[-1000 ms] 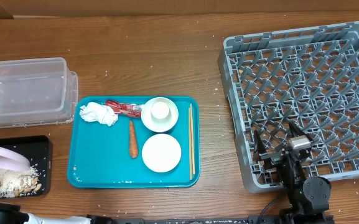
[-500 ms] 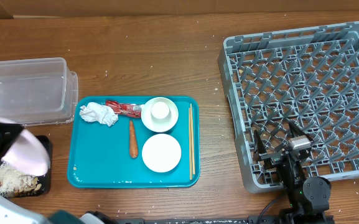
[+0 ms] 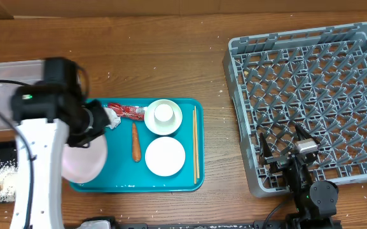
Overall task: Sort waste into correct bins and load items into the dishwasher
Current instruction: 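Set the emptied plate back down on the teal tray, then grasp the carrot on the tray with the left gripper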
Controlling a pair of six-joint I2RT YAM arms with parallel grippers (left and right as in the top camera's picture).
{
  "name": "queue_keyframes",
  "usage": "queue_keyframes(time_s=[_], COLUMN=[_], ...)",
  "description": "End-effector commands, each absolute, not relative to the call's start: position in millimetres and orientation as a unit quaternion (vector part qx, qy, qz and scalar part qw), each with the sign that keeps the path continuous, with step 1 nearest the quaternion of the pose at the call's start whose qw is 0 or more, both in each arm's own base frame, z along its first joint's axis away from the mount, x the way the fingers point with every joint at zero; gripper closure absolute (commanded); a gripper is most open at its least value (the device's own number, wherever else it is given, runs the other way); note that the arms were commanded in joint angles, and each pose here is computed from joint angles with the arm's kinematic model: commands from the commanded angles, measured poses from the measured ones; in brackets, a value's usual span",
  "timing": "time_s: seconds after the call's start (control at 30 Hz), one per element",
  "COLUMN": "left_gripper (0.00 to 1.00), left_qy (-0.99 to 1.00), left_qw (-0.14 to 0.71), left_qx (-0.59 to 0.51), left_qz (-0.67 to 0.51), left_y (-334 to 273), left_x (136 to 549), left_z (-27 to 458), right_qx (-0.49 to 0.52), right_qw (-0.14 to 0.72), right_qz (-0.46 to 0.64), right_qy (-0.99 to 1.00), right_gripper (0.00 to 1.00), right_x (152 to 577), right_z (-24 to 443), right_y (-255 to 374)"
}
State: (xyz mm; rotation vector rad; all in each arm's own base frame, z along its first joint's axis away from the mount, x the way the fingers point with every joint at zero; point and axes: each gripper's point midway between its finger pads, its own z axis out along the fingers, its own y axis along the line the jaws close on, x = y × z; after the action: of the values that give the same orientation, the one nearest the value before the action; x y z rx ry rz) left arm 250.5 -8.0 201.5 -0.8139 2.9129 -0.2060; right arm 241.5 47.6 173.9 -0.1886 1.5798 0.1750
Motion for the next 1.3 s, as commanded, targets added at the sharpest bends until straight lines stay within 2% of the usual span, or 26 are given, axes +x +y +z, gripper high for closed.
queue_keyframes(time_s=[0.0, 0.13, 0.37, 0.4, 0.47, 0.63, 0.8, 0.83, 0.9, 0.93, 0.97, 1.0, 1.1, 1.17, 1.27], left_gripper=[0.96, 0.96, 0.96, 0.89, 0.82, 0.78, 0.76, 0.72, 0.49, 0.46, 0.37, 0.36, 0.37, 0.44, 0.47], left_qy=[0.954, 0.957, 0.957, 0.957, 0.957, 0.959, 0.96, 0.958, 0.96, 0.962, 0.963, 0.963, 0.967, 0.973, 0.983], left_qw=[0.051, 0.061, 0.066, 0.064, 0.061, 0.053, 0.074, 0.088, 0.116, 0.123, 0.133, 0.132, 0.101, 0.081, 0.054], left_qx=[-0.293, -0.284, -0.283, -0.283, -0.283, -0.28, -0.265, -0.264, -0.241, -0.224, -0.204, -0.204, -0.204, -0.182, -0.139], left_qz=[-0.03, 0.0, 0.003, 0.003, 0.003, -0.008, -0.056, -0.064, -0.089, -0.1, -0.113, -0.113, -0.112, -0.119, -0.104], left_y=[-15.6, -18.2, -16.9, -16.8, -17.1, -21.4, -36.7, -38.3, -45.7, -49.6, -54.5, -54.8, -58.2, -64.7, -67.0], left_x=[250.1, 250.8, 248.4, 246.5, 244.4, 242.0, 262.5, 270.9, 287.6, 292.2, 298.5, 300.2, 302.2, 304.0, 303.3], left_z=[159.7, 119.1, 81.8, 75.1, 71.4, 70.3, 91.8, 100.3, 114.3, 116.9, 117.9, 116.0, 96.6, 82.8, 59.6], right_qx=[-0.08, -0.08, -0.08, -0.08, -0.08, -0.08, -0.08, -0.08, -0.08, -0.08, -0.08, -0.08, -0.08, -0.08, -0.08], right_qw=[0.697, 0.697, 0.697, 0.697, 0.697, 0.697, 0.697, 0.697, 0.697, 0.697, 0.697, 0.697, 0.697, 0.697, 0.697], right_qz=[0.076, 0.076, 0.076, 0.076, 0.076, 0.076, 0.076, 0.076, 0.076, 0.076, 0.076, 0.076, 0.076, 0.076, 0.076], right_qy=[0.708, 0.708, 0.708, 0.708, 0.708, 0.708, 0.708, 0.708, 0.708, 0.708, 0.708, 0.708, 0.708, 0.708, 0.708], right_gripper=[0.0, 0.0, 0.0, 0.0, 0.0, 0.0, 0.0, 0.0, 0.0, 0.0, 0.0, 0.0, 0.0, 0.0, 0.0], right_x=[242.1, 242.1, 242.1, 242.1, 242.1, 242.1, 242.1, 242.1, 242.1, 242.1, 242.1, 242.1, 242.0, 242.1, 242.1], right_z=[171.6, 171.6, 171.6, 171.6, 171.6, 171.6, 171.6, 171.6, 171.6, 171.6, 171.6, 171.6, 171.6, 171.6, 171.6], right_y=[45.3, 45.3, 45.3, 45.3, 45.3, 45.3, 45.3, 45.3, 45.3, 45.3, 45.3, 45.3, 45.3, 45.3, 45.3])
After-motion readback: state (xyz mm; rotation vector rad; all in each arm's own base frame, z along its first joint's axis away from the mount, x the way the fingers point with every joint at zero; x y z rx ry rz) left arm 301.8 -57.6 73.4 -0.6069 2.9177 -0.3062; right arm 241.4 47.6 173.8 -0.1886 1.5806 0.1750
